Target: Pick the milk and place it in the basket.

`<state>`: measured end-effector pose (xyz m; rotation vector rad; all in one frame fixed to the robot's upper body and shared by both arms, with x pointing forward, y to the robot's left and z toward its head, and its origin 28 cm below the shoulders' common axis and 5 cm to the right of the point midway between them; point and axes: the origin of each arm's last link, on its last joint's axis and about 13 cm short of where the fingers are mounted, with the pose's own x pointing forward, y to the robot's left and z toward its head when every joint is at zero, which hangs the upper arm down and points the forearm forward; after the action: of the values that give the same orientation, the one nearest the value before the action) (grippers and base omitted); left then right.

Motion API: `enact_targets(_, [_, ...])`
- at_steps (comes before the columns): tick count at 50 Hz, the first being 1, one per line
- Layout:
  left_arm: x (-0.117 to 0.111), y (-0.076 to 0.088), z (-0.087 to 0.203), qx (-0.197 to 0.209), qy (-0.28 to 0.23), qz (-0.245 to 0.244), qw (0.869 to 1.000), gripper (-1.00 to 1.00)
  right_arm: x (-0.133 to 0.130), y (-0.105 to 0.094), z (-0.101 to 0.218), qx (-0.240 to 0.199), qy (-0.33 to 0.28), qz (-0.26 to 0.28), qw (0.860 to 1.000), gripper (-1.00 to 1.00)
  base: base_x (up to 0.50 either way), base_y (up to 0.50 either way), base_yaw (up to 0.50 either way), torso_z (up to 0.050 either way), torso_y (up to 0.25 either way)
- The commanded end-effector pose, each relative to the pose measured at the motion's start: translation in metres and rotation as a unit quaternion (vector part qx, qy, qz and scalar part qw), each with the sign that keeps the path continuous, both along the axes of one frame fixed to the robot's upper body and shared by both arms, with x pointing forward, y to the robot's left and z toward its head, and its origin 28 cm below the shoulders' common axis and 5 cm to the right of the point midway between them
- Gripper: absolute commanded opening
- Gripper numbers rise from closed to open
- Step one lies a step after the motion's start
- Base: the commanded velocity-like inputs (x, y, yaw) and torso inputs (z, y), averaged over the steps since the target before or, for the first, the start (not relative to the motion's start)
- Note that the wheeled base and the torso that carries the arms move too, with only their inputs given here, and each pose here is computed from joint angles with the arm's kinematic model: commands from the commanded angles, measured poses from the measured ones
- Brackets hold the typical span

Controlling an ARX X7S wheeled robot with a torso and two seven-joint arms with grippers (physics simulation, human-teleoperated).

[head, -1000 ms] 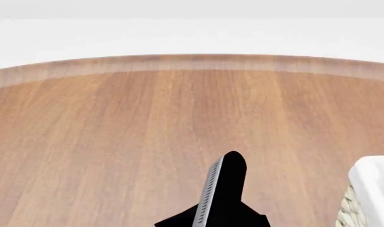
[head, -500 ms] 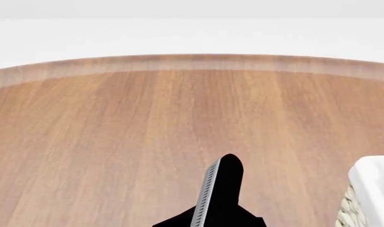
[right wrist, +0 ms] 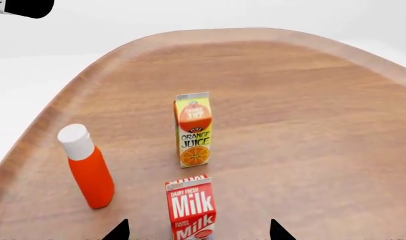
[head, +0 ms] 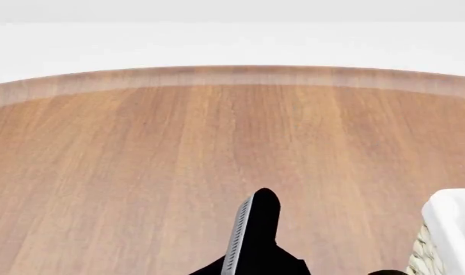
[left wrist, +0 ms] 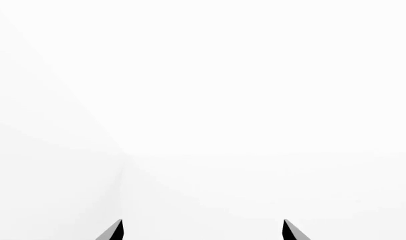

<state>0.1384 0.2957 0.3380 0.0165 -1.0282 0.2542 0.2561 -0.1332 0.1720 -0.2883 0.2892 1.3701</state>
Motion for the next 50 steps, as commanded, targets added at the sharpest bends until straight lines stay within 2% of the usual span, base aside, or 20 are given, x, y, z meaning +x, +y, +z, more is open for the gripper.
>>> enact_targets(1, [0.0, 0.0, -0.001, 0.0, 0.001, 0.0, 1.0, 1.0, 0.01, 0.003, -0.011, -0.003, 0.021, 0.007, 1.0, 1.0, 0.0, 0.0, 0.0, 0.0, 0.0])
enact_targets(22, [0.001, 0.0, -0.003, -0.001, 0.005, 0.001, 1.0, 1.0, 0.031, 0.011, -0.023, -0.024, 0.053, 0.015, 0.998, 1.0, 0.0, 0.0, 0.0, 0.0, 0.0])
enact_targets(30, [0.001, 0.001, -0.004, -0.003, 0.006, 0.002, 1.0, 1.0, 0.037, 0.016, -0.029, -0.041, 0.058, 0.001, 0.997, 1.0, 0.0, 0.0, 0.0, 0.0, 0.0])
enact_targets(42, [0.002, 0.001, -0.004, -0.004, 0.005, 0.0, 1.0, 1.0, 0.04, 0.021, -0.032, -0.07, 0.055, -0.015, 0.996, 1.0, 0.0, 0.0, 0.0, 0.0, 0.0])
enact_targets(50, [0.002, 0.001, -0.004, -0.003, 0.006, 0.0, 1.0, 1.0, 0.04, 0.024, -0.032, -0.073, 0.058, -0.001, 0.996, 1.0, 0.0, 0.0, 0.0, 0.0, 0.0])
